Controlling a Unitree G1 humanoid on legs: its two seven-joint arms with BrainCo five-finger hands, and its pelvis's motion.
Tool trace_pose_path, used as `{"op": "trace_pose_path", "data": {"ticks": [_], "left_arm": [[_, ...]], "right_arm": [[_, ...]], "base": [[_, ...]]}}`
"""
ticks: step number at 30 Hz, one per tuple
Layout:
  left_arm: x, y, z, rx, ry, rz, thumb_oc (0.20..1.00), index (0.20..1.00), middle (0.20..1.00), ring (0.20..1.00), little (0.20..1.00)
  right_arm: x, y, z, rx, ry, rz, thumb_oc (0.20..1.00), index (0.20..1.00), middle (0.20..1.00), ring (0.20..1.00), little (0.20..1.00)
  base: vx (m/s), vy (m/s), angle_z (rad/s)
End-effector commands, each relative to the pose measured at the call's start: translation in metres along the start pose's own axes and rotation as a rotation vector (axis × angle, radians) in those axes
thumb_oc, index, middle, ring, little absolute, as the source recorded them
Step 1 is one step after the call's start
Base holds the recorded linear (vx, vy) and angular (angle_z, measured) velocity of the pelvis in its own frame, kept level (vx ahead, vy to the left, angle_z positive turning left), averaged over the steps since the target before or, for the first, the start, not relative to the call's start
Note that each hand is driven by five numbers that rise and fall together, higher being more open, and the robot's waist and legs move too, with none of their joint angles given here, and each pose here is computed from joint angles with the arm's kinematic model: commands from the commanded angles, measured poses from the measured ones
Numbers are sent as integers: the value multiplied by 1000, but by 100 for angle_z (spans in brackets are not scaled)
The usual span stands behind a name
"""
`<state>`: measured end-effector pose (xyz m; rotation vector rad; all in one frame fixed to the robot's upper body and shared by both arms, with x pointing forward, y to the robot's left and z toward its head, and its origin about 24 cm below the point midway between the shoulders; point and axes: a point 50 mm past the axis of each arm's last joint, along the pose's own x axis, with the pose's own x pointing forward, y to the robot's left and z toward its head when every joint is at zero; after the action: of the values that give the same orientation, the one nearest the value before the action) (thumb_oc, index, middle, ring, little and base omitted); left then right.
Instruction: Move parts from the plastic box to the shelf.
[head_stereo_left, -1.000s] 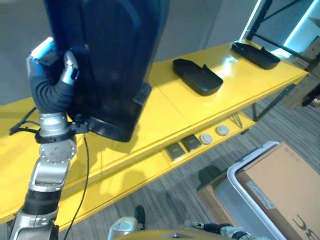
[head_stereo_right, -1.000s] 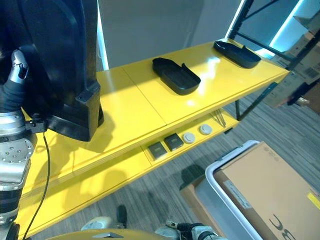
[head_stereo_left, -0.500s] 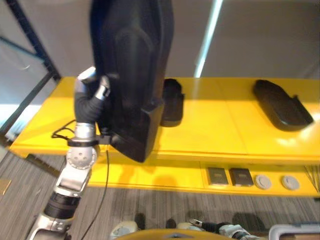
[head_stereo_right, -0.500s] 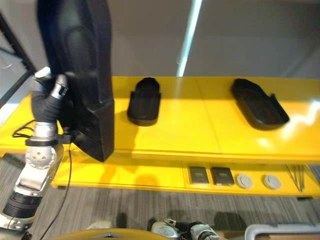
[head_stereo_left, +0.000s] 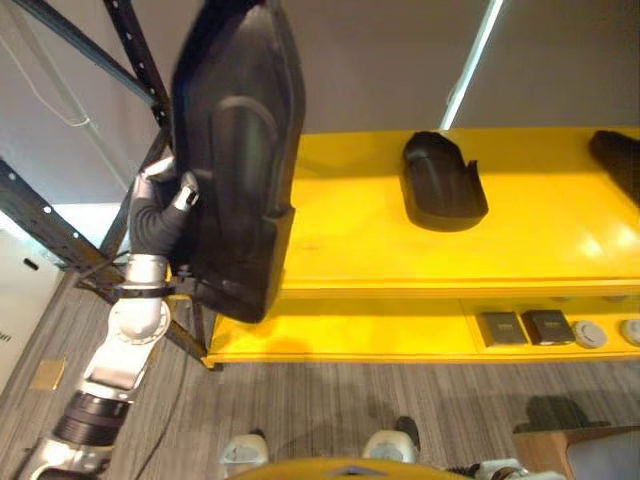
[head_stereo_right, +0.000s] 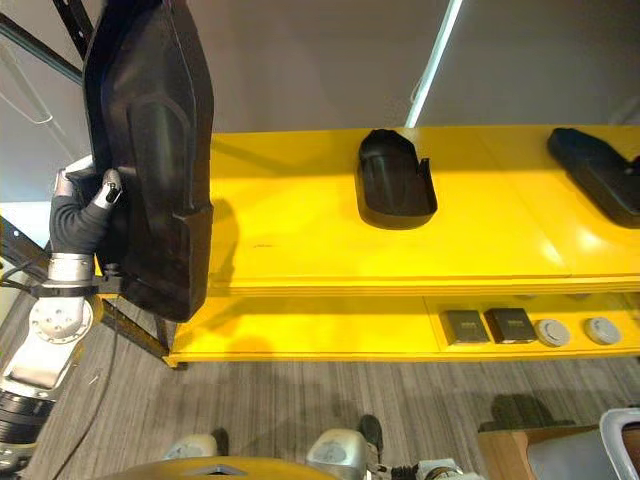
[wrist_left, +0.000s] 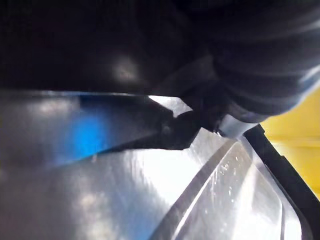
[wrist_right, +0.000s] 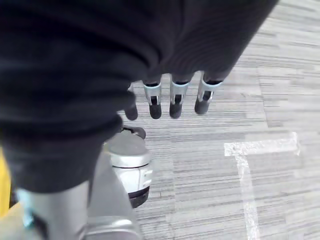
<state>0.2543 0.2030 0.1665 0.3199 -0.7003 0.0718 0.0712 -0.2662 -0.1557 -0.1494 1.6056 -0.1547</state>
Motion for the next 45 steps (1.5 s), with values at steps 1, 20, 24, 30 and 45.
{"op": "trace_pose_path", "data": {"ticks": [1, 20, 24, 30, 45], "left_arm": [[16, 16, 18, -54, -74, 92, 200, 200, 200, 200, 200], [9, 25, -55, 160, 274, 310, 200, 200, 200, 200, 200], [18, 26, -66, 186, 329, 313, 200, 200, 200, 200, 200], [35, 35, -73, 169, 355, 362, 200, 200, 200, 200, 200], [100, 77, -74, 280, 507, 409, 200, 200, 200, 200, 200]], "right_arm": [[-1, 1, 6, -89, 7, -70, 1000, 1000, 1000, 1000, 1000], [7, 28, -30, -170, 12, 143, 1000, 1000, 1000, 1000, 1000], [5, 28, -21, -155, -15, 139, 1000, 1000, 1000, 1000, 1000], [2, 22, -7, -199, -46, 136, 1000, 1000, 1000, 1000, 1000], [-10, 10, 36, -250, -162, 103, 1000, 1000, 1000, 1000, 1000]], "base": [[-64, 292, -72], [16, 37, -12], [-27, -47, -7], [-67, -16, -4], [-36, -16, -6]]}}
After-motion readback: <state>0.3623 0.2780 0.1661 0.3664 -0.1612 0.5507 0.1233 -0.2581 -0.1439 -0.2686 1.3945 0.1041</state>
